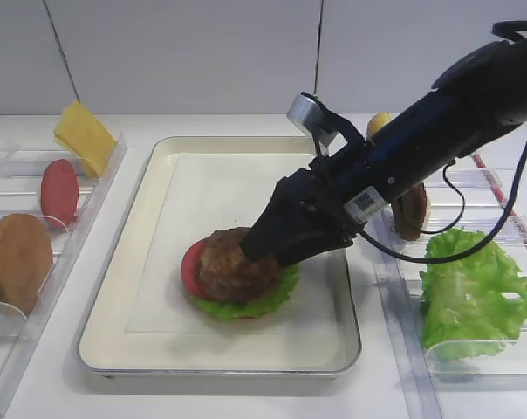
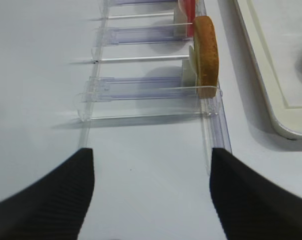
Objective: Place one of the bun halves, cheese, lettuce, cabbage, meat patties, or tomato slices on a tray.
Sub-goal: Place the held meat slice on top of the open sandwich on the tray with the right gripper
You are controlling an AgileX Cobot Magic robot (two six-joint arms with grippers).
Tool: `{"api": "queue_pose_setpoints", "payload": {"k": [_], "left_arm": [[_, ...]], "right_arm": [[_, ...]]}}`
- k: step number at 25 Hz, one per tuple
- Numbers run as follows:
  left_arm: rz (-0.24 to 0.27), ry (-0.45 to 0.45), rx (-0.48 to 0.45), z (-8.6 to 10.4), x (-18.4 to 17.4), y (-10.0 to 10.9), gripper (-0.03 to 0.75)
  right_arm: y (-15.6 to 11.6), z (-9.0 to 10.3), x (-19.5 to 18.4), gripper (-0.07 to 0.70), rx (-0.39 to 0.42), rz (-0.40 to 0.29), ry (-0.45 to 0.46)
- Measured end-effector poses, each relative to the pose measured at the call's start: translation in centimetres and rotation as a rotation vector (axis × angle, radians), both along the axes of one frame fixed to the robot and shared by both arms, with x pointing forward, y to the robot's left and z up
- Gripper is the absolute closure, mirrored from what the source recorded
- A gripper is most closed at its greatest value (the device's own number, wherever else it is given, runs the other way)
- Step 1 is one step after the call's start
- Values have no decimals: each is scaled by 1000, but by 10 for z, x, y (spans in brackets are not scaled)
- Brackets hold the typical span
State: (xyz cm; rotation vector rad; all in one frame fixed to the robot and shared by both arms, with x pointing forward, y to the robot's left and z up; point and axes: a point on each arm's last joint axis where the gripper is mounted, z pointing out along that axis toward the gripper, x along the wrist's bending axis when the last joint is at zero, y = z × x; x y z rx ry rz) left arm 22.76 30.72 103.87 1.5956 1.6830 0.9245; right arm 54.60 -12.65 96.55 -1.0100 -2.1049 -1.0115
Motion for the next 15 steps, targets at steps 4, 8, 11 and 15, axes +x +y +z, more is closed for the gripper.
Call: {"api": "queue_pose_setpoints", "payload": {"k": [4, 8, 11, 15], "left_arm": [[0, 0, 0, 0, 0, 0, 225], [0, 0, 0, 0, 0, 0, 225], [0, 0, 0, 0, 0, 0, 225], [0, 0, 0, 0, 0, 0, 225]], "right_arm": [[5, 1, -2, 275, 7, 20, -2], [4, 4, -1, 307, -5, 37, -28], [2, 22, 1, 311, -43, 58, -90], [-4, 59, 3, 322, -146, 73, -190]]}}
